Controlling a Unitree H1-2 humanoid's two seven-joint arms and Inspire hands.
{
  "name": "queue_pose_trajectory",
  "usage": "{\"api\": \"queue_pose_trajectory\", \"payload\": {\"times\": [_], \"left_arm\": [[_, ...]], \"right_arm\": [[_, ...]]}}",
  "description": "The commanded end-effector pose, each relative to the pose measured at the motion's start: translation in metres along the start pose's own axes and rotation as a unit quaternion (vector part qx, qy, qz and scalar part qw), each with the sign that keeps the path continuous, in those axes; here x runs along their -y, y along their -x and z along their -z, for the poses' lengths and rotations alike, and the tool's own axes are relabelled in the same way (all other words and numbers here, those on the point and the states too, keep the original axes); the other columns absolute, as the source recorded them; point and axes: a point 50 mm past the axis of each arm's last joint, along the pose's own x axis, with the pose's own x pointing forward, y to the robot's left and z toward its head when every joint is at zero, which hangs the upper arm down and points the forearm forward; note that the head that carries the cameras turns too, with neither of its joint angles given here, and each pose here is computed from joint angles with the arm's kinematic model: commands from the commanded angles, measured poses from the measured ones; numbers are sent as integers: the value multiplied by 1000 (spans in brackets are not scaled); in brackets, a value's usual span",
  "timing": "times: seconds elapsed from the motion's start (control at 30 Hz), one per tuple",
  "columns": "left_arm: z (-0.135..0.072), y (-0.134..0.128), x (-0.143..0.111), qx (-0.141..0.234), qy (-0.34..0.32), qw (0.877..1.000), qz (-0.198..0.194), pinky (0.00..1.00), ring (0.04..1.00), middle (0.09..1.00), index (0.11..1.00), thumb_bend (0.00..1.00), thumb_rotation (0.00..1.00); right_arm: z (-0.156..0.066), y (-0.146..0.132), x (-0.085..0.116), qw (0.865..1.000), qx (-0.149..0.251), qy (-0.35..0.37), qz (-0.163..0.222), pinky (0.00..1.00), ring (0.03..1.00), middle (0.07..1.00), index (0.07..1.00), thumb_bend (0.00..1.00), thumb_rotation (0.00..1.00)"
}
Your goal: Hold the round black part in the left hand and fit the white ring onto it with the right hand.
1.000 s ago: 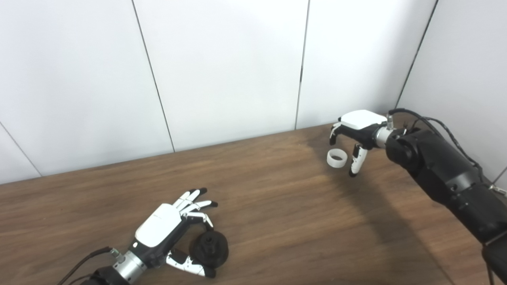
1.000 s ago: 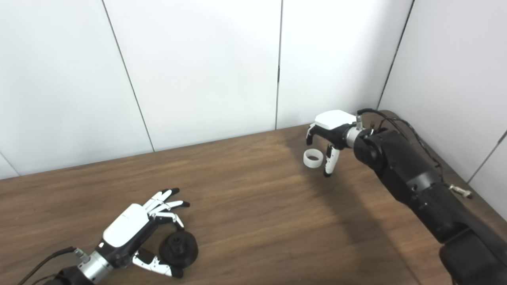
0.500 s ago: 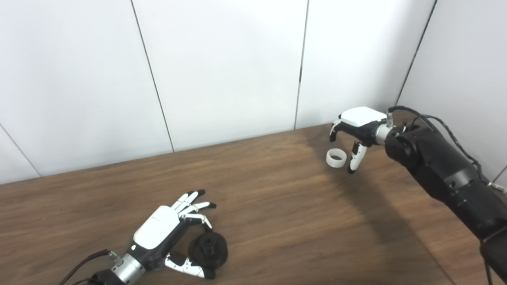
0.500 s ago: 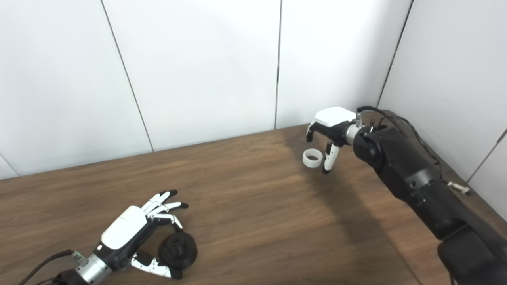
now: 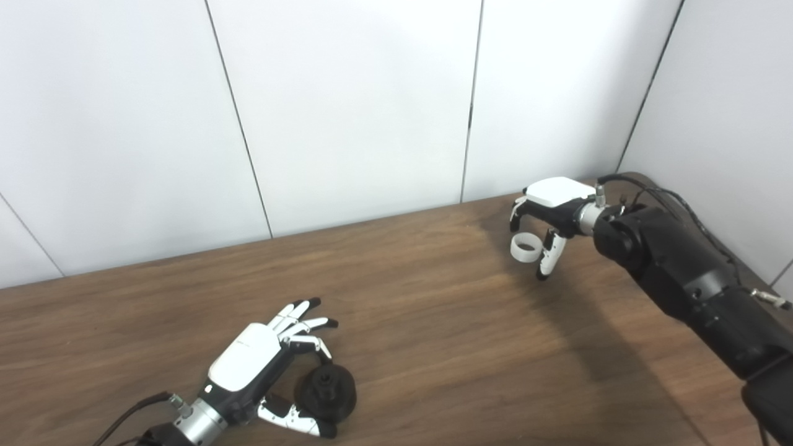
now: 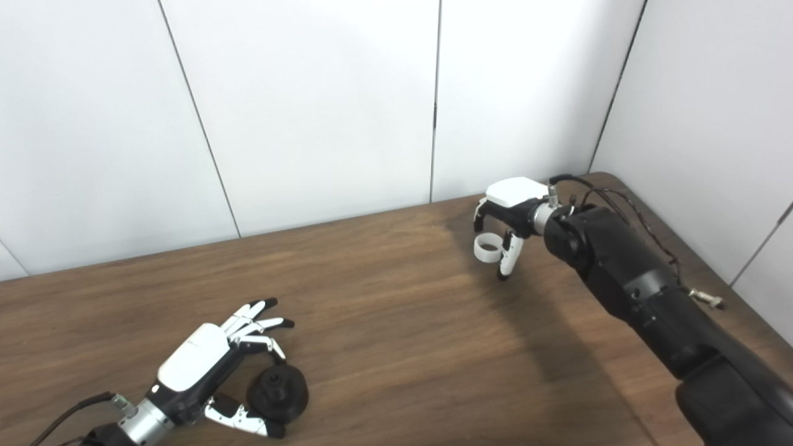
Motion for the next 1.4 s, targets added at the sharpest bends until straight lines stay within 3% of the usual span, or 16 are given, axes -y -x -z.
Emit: {"api": "queue_pose_trajectory", "payload": {"times": [0.0, 0.57, 1.37], "left_arm": [[0, 20, 24, -9, -9, 998, 67, 1000, 1000, 862, 480, 525, 59], [-3, 22, 24, -10, -6, 998, 64, 1000, 1000, 856, 481, 526, 59], [-7, 24, 22, -6, -5, 998, 64, 1000, 1000, 856, 480, 525, 61]], "right_arm": [[7, 2, 26, 999, -7, 7, 33, 950, 1000, 918, 731, 896, 206], [10, 2, 22, 1000, -8, 13, 26, 948, 1000, 918, 720, 905, 204], [9, -3, 13, 999, 0, 15, 32, 937, 992, 899, 700, 835, 184]]}}
